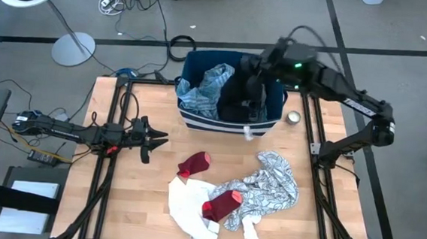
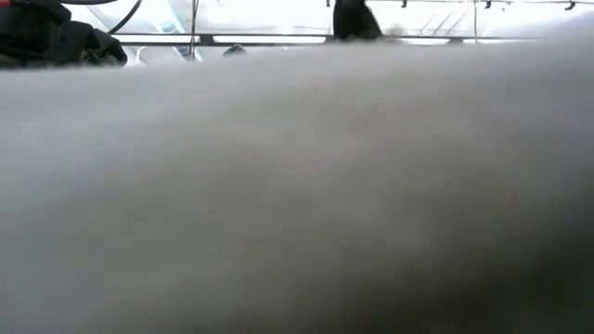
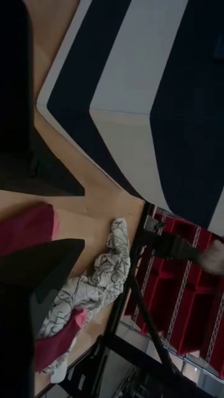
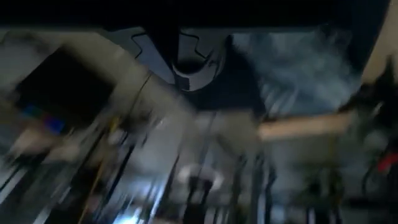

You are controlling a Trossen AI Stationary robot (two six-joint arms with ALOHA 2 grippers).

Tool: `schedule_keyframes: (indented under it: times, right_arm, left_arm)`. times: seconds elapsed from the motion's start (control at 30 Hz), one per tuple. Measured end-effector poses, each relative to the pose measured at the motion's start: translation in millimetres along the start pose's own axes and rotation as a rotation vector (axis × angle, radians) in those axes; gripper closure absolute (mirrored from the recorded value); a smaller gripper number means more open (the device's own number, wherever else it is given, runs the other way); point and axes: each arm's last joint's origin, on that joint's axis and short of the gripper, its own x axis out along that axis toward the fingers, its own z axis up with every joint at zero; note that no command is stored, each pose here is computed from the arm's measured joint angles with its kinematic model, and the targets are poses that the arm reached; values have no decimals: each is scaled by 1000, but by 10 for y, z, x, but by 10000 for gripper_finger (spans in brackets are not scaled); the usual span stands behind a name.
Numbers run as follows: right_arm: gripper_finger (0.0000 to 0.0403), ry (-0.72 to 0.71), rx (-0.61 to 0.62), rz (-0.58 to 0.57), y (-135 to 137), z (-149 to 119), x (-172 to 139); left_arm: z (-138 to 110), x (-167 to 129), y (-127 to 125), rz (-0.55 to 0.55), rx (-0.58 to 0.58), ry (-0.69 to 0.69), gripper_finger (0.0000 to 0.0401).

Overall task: Sort clothes
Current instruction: Put the black boxer into the blue laundry bin

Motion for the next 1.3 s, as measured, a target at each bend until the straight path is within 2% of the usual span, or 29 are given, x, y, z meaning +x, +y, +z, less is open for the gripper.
schedule_keyframes:
  times: [0.1,0.23,0.53,0.63,0.77,0.93,1.1,1.3]
  right_arm:
    - [394,145,60,63,108,-274,237]
    - [366,330,106,64,241,-637,612]
    - [252,619,191,85,430,-1390,1458]
    - [220,709,218,114,440,-1645,1655]
    - [195,811,259,135,422,-1871,1771]
    - [190,812,270,141,355,-1782,1667]
    - [194,665,273,146,186,-1308,1312]
    - [193,465,295,137,-24,-797,713]
  left_arm:
    - [-1,0,1,2,0,0,276]
    - [-1,0,1,2,0,0,276]
    - [1,0,1,2,0,-1,276]
    - [0,0,1,2,0,0,276]
    - [-1,0,1,2,0,0,276]
    - [0,0,1,2,0,-1,276]
    - [0,0,1,2,0,0,276]
    - [-1,0,1,2,0,0,276]
